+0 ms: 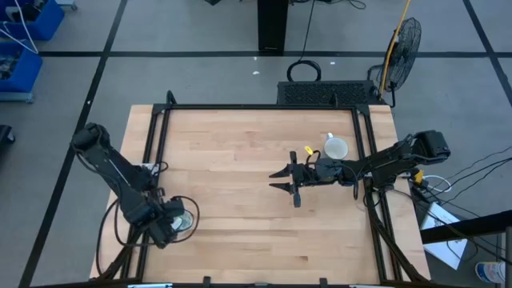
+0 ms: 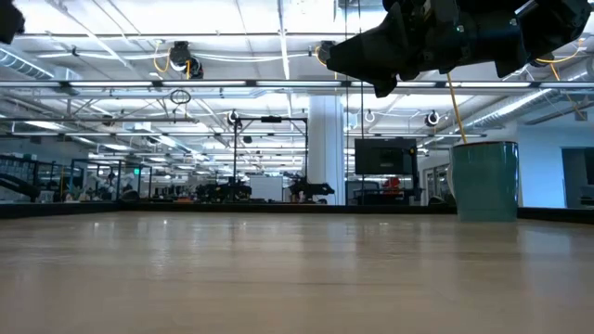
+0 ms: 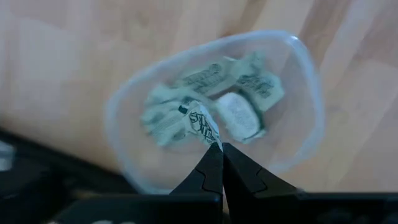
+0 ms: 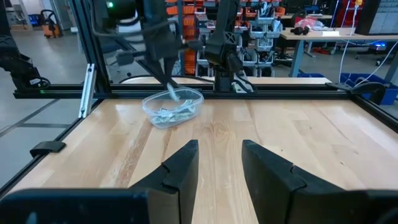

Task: Pick and place Stevia / Truvia into bins
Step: Put the stevia packet into the transparent container, then return to Home Position

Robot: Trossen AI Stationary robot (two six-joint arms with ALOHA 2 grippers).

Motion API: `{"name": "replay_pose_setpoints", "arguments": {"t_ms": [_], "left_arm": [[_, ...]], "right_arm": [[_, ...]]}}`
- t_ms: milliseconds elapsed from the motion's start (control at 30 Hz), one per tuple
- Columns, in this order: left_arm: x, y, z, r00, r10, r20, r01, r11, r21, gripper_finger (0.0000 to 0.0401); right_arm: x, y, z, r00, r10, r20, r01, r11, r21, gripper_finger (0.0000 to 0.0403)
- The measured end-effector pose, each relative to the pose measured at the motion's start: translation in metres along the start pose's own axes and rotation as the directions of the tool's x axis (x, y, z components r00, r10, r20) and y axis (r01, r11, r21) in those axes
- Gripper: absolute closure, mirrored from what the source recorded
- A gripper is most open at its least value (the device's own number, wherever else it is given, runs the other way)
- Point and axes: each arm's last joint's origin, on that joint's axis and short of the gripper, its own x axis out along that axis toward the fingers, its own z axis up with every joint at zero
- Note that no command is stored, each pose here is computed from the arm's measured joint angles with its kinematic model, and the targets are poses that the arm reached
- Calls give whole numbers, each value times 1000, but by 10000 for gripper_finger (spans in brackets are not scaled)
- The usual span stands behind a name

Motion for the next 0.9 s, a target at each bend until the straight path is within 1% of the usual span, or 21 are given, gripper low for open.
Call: {"name": "replay_pose_setpoints", "arguments": {"t_ms": [133, 200, 333, 467, 567, 700, 800, 900], "left_arm": [[17, -2, 0, 999, -53, 8, 53, 998, -16, 396], [23, 0, 2, 999, -51, 7, 52, 998, -30, 395], [29, 5, 4, 1000, -29, -2, 29, 994, -105, 394], [29, 6, 8, 1000, -30, -2, 30, 991, -127, 387], [29, 7, 10, 1000, -29, 0, 28, 991, -133, 367], [29, 8, 12, 999, -10, 42, 15, 991, -133, 326], [29, 8, 13, 998, -1, 69, 8, 994, -108, 299], [26, 6, 15, 998, -18, 65, 26, 992, -121, 282]], "right_arm": [[0, 0, 0, 1000, 0, 0, 0, 1000, 0, 287], [0, 0, 0, 1000, 0, 0, 0, 1000, 0, 287], [0, 0, 0, 1000, 0, 0, 0, 1000, 0, 287], [0, 0, 0, 1000, 0, 0, 0, 1000, 0, 287], [0, 0, 0, 1000, 0, 0, 0, 1000, 0, 287], [0, 0, 0, 1000, 0, 0, 0, 1000, 0, 287], [0, 0, 0, 1000, 0, 0, 0, 1000, 0, 287], [0, 0, 0, 1000, 0, 0, 0, 1000, 0, 287]]}}
